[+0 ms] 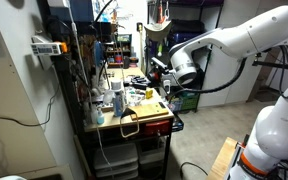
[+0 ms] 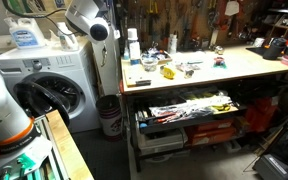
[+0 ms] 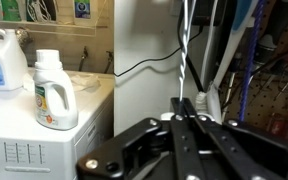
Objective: Pick up the metal utensil from the table and hang it on the hook on the left
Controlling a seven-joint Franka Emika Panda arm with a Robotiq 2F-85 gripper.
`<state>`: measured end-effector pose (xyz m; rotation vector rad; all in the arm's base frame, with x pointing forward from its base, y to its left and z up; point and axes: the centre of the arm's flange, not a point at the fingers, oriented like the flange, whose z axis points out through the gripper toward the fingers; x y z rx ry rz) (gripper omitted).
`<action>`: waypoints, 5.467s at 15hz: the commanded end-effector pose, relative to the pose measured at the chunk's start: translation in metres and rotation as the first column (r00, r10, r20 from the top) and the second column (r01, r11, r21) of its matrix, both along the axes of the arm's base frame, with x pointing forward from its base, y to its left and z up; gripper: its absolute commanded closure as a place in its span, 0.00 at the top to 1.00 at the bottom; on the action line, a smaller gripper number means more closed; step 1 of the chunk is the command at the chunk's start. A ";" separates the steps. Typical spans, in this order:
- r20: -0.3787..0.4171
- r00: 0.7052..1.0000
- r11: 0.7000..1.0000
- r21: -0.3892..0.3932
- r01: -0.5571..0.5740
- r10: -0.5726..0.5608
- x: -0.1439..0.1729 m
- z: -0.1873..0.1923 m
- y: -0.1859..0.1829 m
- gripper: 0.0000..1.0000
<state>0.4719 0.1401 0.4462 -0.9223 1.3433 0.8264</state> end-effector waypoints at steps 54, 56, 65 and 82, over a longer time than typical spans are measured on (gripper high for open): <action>-0.406 0.908 0.974 -0.224 0.009 -0.102 0.029 0.017 -0.014 0.81; -0.452 0.884 0.949 -0.313 -0.035 -0.117 0.019 0.024 -0.021 0.94; -0.463 0.861 0.657 -0.718 -0.228 -0.208 -0.023 0.077 -0.046 1.00; -0.301 0.901 -0.019 -0.950 -0.311 0.311 -0.074 0.218 -0.003 1.00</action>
